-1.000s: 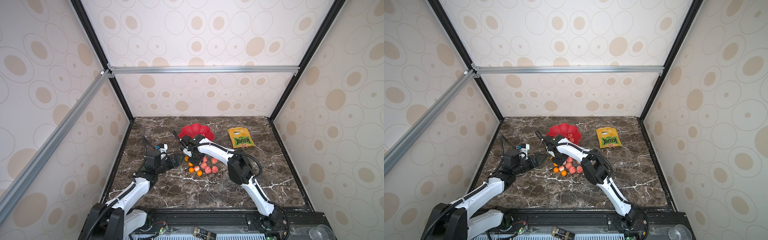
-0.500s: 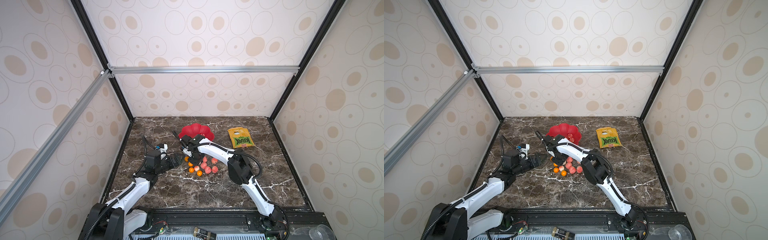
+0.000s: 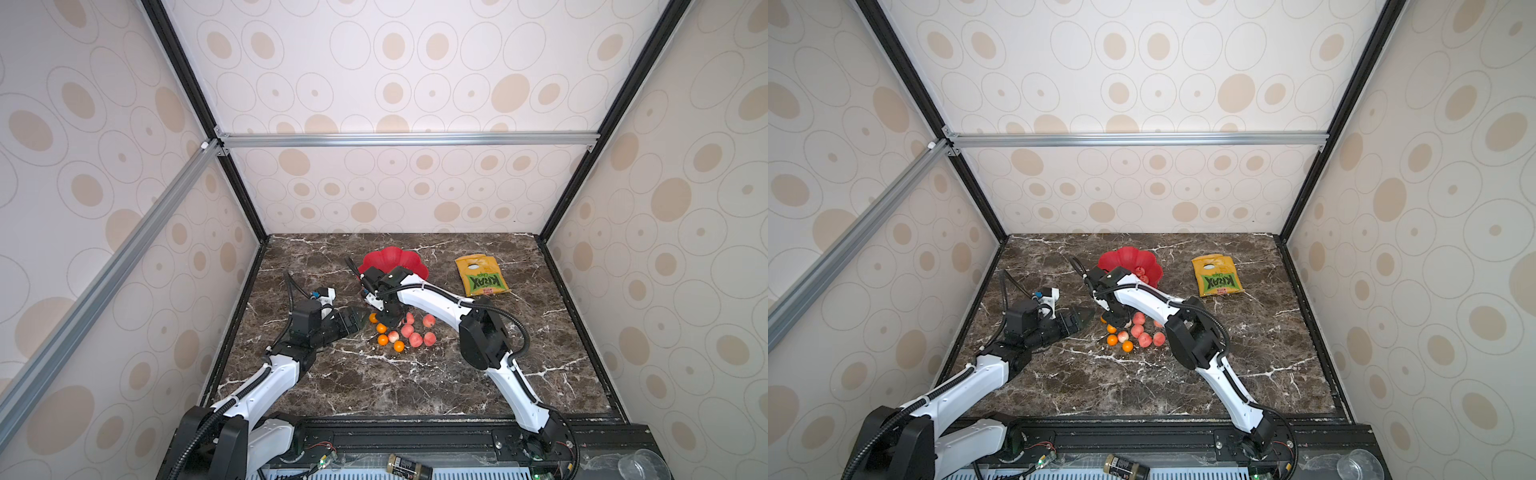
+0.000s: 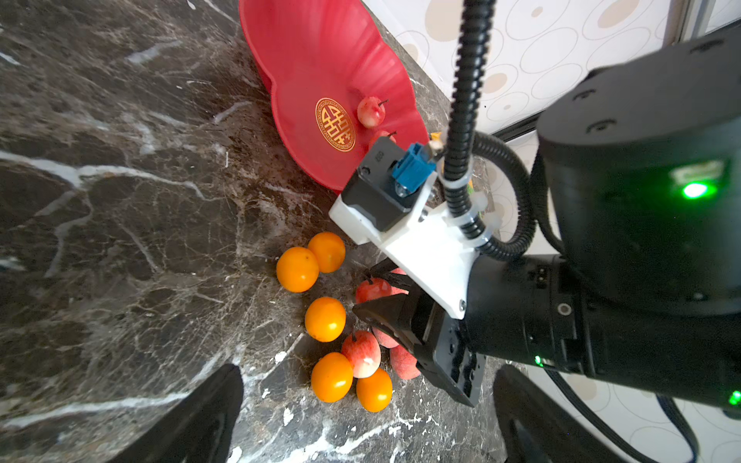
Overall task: Arrange fruit in a fruit bowl
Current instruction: Pick up the fruit from the center of the table, then place the fruit in the fruit bowl.
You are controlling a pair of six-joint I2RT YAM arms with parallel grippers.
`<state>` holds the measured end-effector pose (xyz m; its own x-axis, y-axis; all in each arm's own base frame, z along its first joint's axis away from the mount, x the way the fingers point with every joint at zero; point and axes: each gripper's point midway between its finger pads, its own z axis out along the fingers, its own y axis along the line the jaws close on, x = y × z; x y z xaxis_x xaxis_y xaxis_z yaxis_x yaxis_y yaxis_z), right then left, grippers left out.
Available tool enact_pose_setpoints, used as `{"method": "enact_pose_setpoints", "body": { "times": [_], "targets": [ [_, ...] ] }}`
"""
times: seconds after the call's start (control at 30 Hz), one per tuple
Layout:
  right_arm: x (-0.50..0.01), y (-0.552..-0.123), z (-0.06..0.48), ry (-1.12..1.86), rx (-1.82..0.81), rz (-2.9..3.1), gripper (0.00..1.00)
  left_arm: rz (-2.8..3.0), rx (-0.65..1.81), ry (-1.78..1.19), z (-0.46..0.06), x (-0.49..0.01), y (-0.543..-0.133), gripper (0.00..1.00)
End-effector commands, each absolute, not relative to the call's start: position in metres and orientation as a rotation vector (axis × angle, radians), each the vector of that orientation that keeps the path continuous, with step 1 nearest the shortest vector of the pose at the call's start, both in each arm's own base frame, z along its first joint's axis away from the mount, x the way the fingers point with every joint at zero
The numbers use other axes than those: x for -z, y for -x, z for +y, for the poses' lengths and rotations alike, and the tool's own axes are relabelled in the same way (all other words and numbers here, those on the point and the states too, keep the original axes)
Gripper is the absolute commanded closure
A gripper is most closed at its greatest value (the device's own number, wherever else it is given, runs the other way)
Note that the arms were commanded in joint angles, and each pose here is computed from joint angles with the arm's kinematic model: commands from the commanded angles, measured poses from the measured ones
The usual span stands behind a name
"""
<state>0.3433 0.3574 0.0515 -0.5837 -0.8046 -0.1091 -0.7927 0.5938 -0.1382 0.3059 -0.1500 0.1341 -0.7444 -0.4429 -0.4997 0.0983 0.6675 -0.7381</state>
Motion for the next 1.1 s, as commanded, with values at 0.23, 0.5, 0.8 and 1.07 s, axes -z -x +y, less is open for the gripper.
{"method": "enact_pose_setpoints", "body": {
  "times": [0.23, 0.5, 0.8, 1.07],
  "targets": [
    [-0.1, -0.349, 0.356, 1.256, 0.001, 2.623, 0.64, 2.125, 1.053, 0.22, -0.156, -0.165, -0.329, 0.02],
    [-0.121, -0.368, 0.35, 1.161, -0.084, 2.617, 0.64, 2.108, 1.058, 0.208, -0.162, -0.178, -0.354, 0.02],
    [-0.129, -0.406, 0.338, 1.037, -0.108, 2.617, 0.64, 2.08, 1.057, 0.16, -0.174, -0.189, -0.394, 0.02],
    [-0.12, -0.444, 0.329, 0.901, -0.041, 2.601, 0.66, 2.113, 1.001, 0.165, -0.174, -0.176, -0.418, 0.02]
  ]
}}
